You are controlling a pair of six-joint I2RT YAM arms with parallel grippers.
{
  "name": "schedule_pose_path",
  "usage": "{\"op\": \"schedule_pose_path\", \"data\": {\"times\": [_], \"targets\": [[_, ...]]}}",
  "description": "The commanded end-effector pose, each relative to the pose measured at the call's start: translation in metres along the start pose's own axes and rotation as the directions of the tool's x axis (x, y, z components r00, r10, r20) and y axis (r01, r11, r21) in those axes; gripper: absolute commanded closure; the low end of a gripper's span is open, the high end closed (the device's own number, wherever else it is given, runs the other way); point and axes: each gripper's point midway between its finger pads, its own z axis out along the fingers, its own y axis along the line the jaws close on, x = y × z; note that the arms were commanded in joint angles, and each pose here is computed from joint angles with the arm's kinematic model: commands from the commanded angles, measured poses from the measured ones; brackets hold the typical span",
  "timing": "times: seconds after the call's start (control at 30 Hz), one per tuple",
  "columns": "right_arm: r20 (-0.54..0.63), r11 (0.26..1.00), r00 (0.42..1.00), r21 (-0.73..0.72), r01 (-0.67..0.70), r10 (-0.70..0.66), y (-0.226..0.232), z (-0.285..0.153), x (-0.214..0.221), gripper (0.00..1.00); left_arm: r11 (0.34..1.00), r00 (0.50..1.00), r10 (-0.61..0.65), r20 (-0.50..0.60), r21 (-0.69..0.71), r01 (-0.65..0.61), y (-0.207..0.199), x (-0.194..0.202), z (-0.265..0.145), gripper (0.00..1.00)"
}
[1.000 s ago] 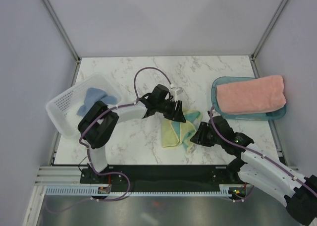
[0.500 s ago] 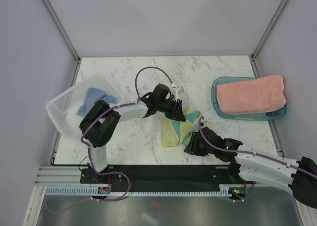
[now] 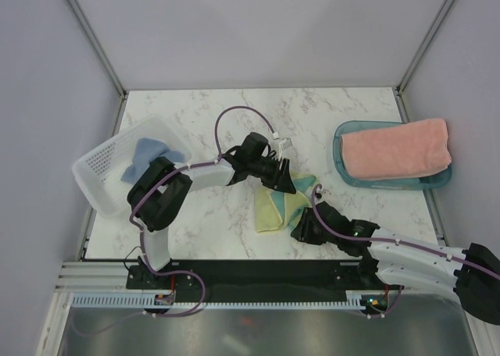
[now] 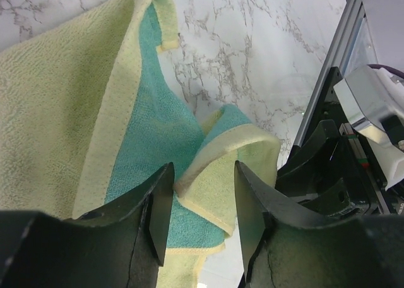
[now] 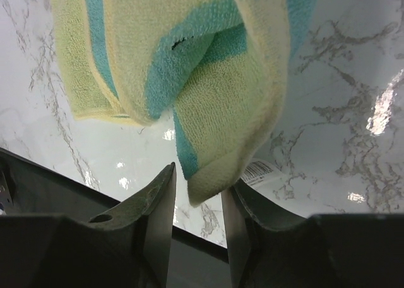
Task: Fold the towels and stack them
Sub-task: Flatten out the crumpled towel
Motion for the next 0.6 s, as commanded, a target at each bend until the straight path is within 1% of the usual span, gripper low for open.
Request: {"op": "schedule_pose_path", "data": {"times": [0.0,0.17,0.33,0.37,0.4,0.47,0.57], "targets": [[0.05,1.0,0.999,-0.011,-0.007,0.008,0.003,0.0,-0.008,0.59,0.996,0.998,0.069,0.003,0.065,-0.069,-0.006,0.0,0.004,0.5],[0.03,1.0,0.999,0.002,-0.012,0.012,-0.002,0.002,-0.002,0.59,0.996,0.997,0.073,-0.003,0.061,-0.072,-0.004,0.004,0.004,0.53],[0.021,1.0,1.0,-0.009,-0.022,0.023,-0.001,0.001,0.003,0.6,0.996,0.998,0.061,-0.013,0.066,-0.06,-0.003,0.007,0.006,0.6],[0.023,1.0,1.0,-0.015,-0.021,0.022,0.0,0.0,0.003,0.6,0.996,0.998,0.062,-0.012,0.067,-0.061,-0.003,0.007,0.005,0.63],[0.026,1.0,0.999,-0.022,-0.022,0.022,0.002,0.0,0.002,0.6,0.996,0.998,0.061,-0.013,0.067,-0.06,-0.003,0.007,0.006,0.67],[0.044,0.999,0.999,-0.033,-0.022,0.024,0.004,-0.001,0.001,0.63,0.996,0.998,0.057,-0.013,0.064,-0.056,-0.002,0.006,0.007,0.72],[0.04,0.998,0.998,-0.045,-0.041,0.042,0.003,0.0,0.004,0.64,0.996,0.999,0.052,-0.016,0.071,-0.051,-0.003,0.006,0.008,0.81]]}}
